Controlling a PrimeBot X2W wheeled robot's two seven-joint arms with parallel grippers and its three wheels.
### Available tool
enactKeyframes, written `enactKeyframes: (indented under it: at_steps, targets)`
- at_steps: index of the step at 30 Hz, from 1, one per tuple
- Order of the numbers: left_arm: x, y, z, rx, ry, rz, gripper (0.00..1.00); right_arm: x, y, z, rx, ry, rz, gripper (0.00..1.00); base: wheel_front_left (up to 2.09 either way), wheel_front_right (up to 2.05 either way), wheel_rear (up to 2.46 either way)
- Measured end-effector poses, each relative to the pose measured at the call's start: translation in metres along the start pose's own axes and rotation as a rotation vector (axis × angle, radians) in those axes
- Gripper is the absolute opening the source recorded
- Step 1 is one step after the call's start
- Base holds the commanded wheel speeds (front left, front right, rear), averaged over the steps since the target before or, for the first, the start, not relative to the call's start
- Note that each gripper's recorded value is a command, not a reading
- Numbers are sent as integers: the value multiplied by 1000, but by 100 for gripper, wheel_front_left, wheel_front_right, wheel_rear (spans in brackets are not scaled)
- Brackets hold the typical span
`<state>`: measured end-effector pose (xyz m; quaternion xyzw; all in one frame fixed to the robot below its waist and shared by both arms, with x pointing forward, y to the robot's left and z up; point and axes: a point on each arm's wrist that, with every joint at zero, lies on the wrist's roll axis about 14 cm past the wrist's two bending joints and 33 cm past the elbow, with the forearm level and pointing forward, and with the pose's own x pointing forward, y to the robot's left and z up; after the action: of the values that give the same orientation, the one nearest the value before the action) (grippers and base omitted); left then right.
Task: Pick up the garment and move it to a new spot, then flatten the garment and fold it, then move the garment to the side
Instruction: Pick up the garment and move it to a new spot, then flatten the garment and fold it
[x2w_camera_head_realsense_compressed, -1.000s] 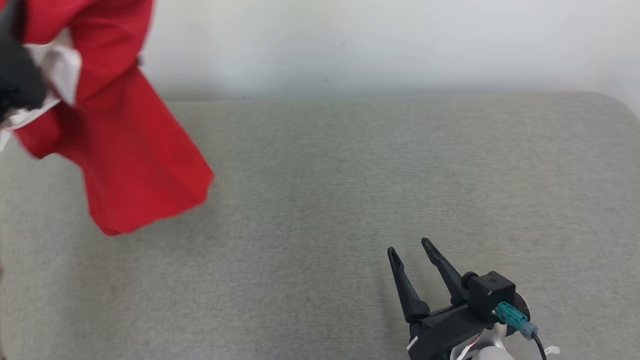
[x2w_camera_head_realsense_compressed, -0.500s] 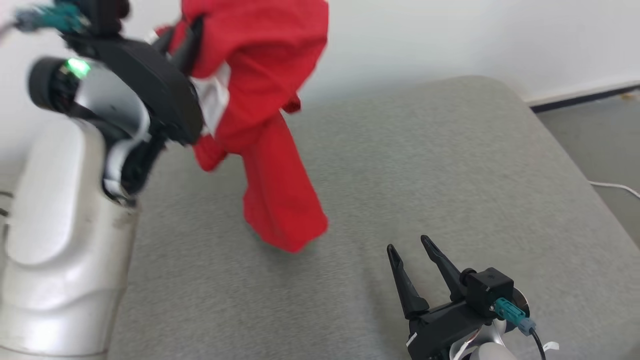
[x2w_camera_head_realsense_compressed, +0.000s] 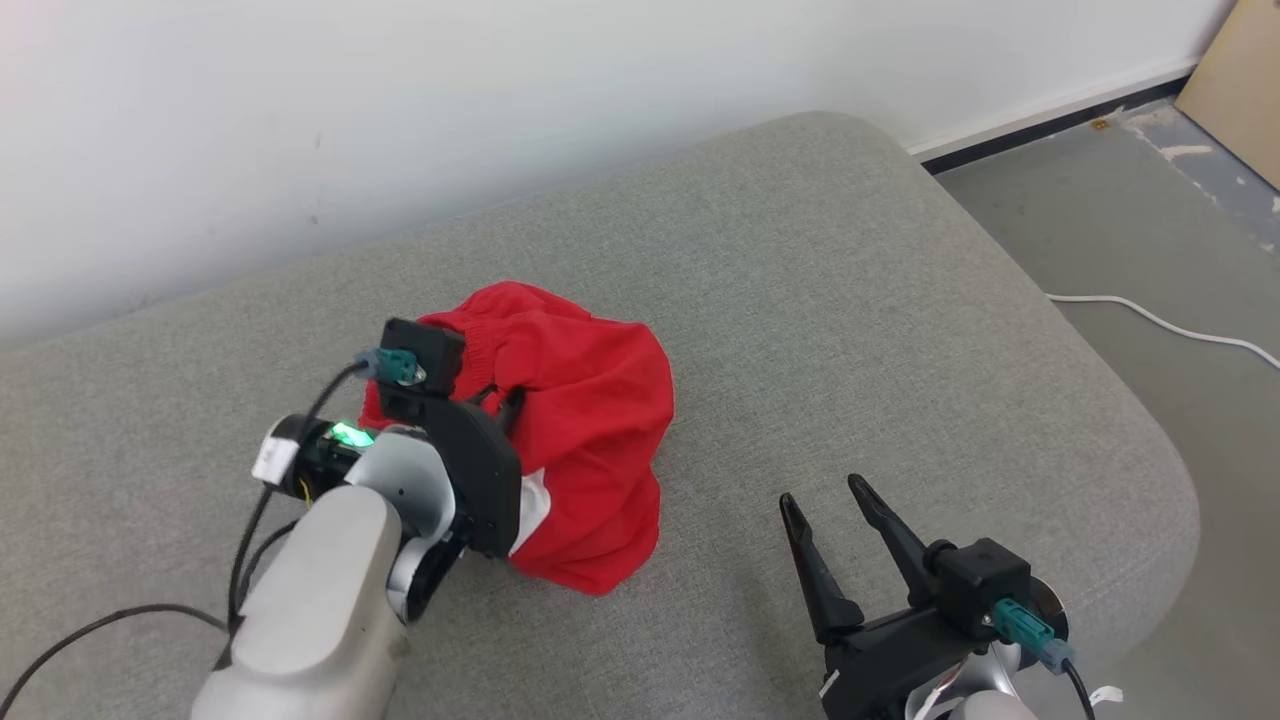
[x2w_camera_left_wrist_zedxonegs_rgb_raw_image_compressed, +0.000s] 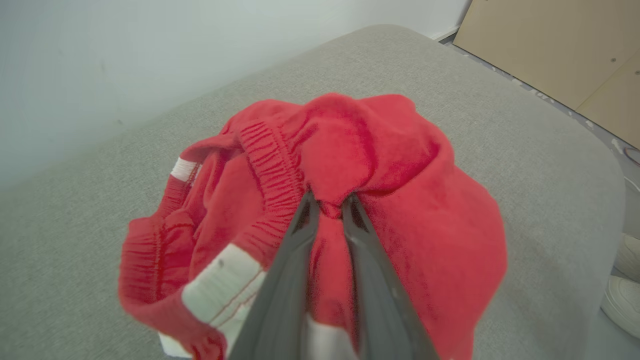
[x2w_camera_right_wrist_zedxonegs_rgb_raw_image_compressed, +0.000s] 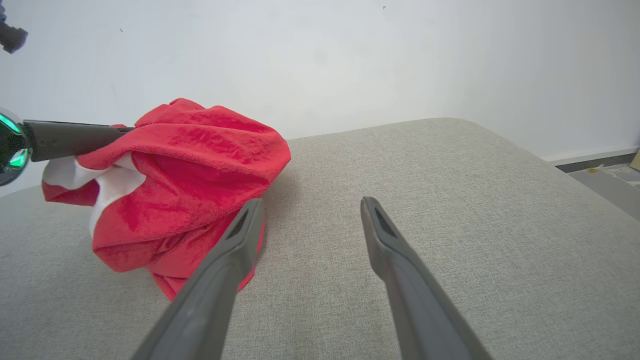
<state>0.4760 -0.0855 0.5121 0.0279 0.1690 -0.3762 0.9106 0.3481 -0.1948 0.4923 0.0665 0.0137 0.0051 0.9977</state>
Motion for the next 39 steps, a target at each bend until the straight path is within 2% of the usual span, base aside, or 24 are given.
enactKeyframes:
  at_steps: [1,7,11,16,21,28,33,39]
  targets:
    - [0,-1,-2,8,-6,2,100,0,-1,-1,0,5,-4,100,0,0,0]
    - [-14,7,9,-34,-154,61,100,-1,-8,0,-5,2,-25,100,0,0,0]
    - [-44,25,36,-80,-376,140,100,2,-8,5,-10,-15,-24,100,0,0,0]
    - [-92,56,33,-101,-524,278,100,6,-2,10,-21,-35,-2,100,0,0,0]
    - [-141,78,13,-102,-563,411,100,11,9,12,-34,-42,33,100,0,0,0]
    - [-207,101,-29,-92,-541,585,100,15,29,9,-46,-30,91,100,0,0,0]
    - [-245,101,-53,-96,-529,681,100,16,42,9,-47,-29,130,100,0,0,0]
    - [-265,102,-79,-134,-493,760,100,14,48,6,-43,-18,148,100,0,0,0]
